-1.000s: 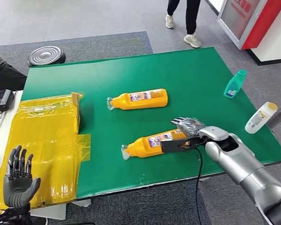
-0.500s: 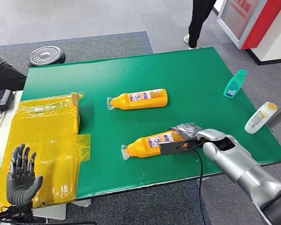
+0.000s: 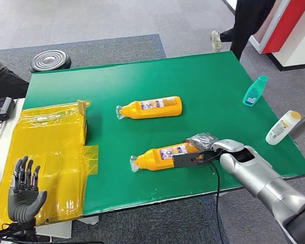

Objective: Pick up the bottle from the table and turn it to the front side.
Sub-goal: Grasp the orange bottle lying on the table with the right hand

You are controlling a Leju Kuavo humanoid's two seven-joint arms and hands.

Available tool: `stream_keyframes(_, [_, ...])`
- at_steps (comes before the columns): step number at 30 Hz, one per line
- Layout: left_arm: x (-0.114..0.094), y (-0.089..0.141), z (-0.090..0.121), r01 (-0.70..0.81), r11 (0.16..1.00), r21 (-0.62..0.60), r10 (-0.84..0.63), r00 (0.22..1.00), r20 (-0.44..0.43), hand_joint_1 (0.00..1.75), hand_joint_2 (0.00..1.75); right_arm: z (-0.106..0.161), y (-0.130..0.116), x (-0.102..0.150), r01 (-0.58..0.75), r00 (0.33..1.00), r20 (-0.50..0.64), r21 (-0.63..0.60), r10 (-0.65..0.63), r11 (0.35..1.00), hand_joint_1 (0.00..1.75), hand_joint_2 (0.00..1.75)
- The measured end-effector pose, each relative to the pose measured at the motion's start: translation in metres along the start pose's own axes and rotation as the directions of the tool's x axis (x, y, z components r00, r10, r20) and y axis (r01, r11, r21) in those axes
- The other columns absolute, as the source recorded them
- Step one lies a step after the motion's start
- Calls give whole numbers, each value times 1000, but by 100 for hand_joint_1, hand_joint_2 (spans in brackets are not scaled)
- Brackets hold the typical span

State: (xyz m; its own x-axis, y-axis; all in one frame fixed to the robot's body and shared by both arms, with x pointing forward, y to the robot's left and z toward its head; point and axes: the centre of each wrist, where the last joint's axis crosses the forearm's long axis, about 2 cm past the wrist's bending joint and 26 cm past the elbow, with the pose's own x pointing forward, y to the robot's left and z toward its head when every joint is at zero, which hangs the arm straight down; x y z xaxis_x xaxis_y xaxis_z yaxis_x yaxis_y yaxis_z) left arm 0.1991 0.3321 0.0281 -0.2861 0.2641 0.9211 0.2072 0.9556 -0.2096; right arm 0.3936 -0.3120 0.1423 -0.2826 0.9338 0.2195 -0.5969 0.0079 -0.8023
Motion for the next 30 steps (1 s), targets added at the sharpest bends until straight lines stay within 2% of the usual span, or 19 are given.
stream_keyframes(12, [0, 1, 1, -34, 999, 1, 34, 999, 14, 0, 175, 9, -6, -8, 30, 999, 23, -44, -29, 999, 175, 175])
stream_keyframes(20, [1, -2, 6, -77, 997, -22, 77, 997, 20, 0, 175, 20, -14, -3, 96, 991, 106, -139, -81, 986, 175, 175])
stream_keyframes(22, [2, -8, 9, -47, 999, -14, 47, 999, 12, 0, 175, 25, -5, 2, 131, 984, 141, -185, -106, 974, 175, 175])
stream_keyframes(26, [5, -28, 16, -5, 1000, -5, 5, 1000, 10, 0, 175, 36, 28, 17, 211, 962, 228, -262, -152, 942, 175, 175])
stream_keyframes(30, [7, -53, 18, 2, 1000, -31, -2, 1000, 17, 0, 175, 45, 65, 49, 312, 915, 354, -316, -194, 896, 175, 175])
